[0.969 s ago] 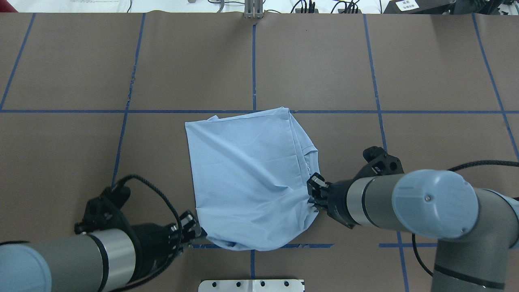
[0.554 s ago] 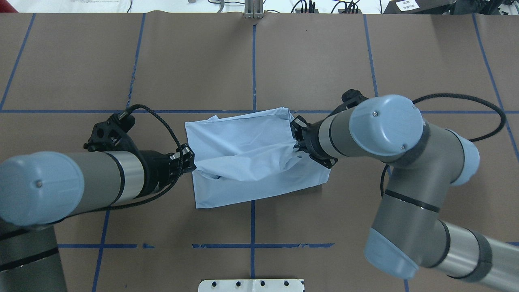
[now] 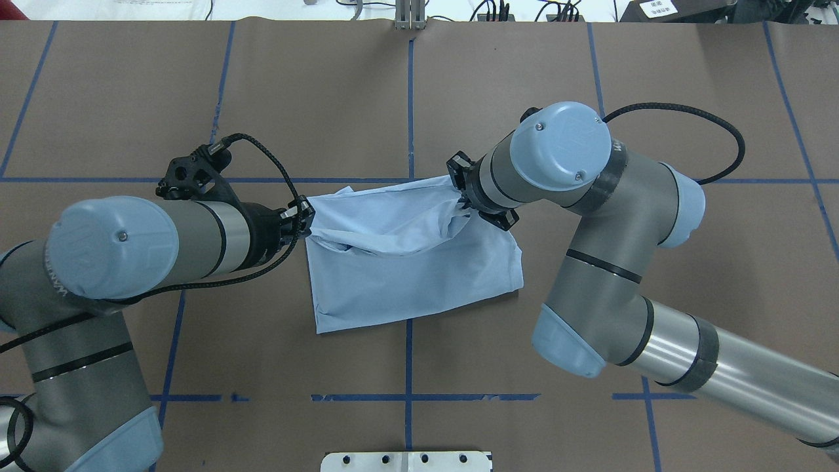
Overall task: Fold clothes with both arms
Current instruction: 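Lay the folded edge down and open both grippers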
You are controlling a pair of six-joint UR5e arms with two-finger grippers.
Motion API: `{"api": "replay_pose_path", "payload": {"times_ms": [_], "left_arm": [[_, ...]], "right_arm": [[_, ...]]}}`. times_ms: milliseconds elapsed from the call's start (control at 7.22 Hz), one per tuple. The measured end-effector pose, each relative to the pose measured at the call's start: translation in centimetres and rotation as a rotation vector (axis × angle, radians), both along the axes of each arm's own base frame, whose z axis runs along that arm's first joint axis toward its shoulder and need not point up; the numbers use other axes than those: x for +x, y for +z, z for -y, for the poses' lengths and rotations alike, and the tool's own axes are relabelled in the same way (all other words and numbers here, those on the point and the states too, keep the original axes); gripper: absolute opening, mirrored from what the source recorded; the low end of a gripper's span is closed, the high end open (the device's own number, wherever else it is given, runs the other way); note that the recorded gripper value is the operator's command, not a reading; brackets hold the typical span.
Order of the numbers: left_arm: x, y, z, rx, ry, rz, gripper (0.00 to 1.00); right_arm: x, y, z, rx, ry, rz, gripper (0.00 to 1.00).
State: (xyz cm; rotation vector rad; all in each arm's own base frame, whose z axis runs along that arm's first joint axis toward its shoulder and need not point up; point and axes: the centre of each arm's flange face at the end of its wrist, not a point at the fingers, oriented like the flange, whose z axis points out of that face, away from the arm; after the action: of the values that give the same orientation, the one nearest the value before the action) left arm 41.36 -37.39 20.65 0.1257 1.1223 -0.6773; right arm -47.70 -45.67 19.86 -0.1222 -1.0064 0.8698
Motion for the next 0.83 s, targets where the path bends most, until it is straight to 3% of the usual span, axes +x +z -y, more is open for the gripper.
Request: {"api": "replay_pose_path", "payload": {"times_ms": [138, 277, 554, 831], "left_arm": [[0.1, 1.1, 2.0, 0.027, -0.012, 0.021, 0.00], [0.7, 2.8, 4.1, 0.053, -0.023, 0.040, 0.00], [3.5, 8.1, 10.3, 0.101, -0.055, 0.069, 0.55], [3.5, 13.1, 17.0, 0.214, -0.081, 0.103, 0.55]], "right_arm": [[-1.0, 0.6, 1.9, 0.002, 0.000, 0.009, 0.00], [-2.3, 1.0, 3.7, 0.002, -0.008, 0.000, 0.34], [-5.7, 1.5, 7.7, 0.029, -0.053, -0.068, 1.00], [-5.7, 1.4, 13.0, 0.140, -0.148, -0.117, 1.00]]}}
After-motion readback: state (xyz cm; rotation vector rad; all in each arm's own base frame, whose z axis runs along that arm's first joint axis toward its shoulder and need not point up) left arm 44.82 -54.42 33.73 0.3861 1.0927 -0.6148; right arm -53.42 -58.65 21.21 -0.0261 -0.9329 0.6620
